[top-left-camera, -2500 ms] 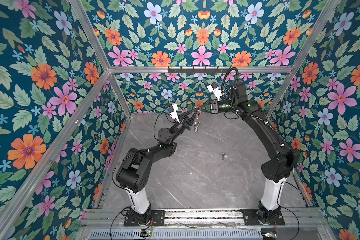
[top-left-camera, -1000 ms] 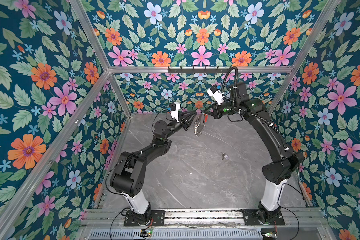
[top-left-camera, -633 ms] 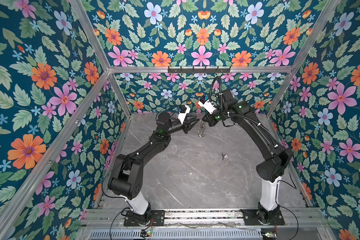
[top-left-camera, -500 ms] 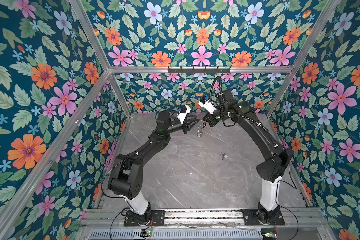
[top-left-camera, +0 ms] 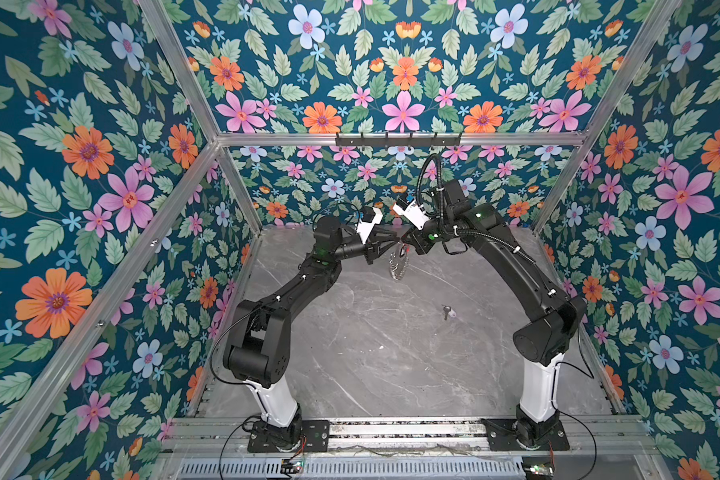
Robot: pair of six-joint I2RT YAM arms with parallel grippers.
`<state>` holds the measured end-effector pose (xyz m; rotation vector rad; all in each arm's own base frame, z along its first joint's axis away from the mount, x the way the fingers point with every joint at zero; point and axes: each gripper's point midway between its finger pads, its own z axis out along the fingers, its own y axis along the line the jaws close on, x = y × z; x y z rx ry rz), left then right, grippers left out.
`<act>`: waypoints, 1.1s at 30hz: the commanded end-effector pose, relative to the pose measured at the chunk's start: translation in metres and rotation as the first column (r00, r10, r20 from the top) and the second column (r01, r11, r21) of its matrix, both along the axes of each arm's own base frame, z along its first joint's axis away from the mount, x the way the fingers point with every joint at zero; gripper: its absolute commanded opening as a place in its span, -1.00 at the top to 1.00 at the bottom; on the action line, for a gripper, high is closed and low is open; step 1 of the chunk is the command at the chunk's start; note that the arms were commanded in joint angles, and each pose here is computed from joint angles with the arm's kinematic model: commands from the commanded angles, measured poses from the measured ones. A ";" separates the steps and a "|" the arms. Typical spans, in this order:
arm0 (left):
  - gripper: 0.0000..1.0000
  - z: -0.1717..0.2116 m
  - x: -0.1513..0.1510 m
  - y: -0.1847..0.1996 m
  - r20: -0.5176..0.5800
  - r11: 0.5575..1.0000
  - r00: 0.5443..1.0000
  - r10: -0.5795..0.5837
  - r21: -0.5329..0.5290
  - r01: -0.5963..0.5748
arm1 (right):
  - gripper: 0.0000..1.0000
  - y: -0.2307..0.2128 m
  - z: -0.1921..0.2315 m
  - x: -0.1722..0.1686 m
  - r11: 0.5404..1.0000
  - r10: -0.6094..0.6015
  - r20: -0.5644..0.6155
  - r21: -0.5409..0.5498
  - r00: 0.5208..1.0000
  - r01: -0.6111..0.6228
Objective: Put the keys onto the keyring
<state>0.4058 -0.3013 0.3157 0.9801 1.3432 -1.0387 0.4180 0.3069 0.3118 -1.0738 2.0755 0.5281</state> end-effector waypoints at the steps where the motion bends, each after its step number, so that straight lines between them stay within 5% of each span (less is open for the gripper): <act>1: 0.50 0.002 -0.004 -0.002 -0.003 0.999 0.999 -0.040 -0.009 0.040 | 1.00 0.005 0.011 -0.004 0.999 0.034 0.033 0.022 0.999 -0.035; 17: 0.96 0.001 -0.002 -0.003 -0.059 0.999 0.997 -0.046 -0.026 0.045 | 1.00 0.008 0.013 -0.007 0.999 0.039 0.039 0.022 0.998 -0.040; 33: 1.00 0.013 0.003 0.008 -0.122 0.984 0.991 0.061 -0.162 -0.080 | 1.00 0.008 0.012 -0.002 0.998 -0.012 0.041 0.061 0.999 0.010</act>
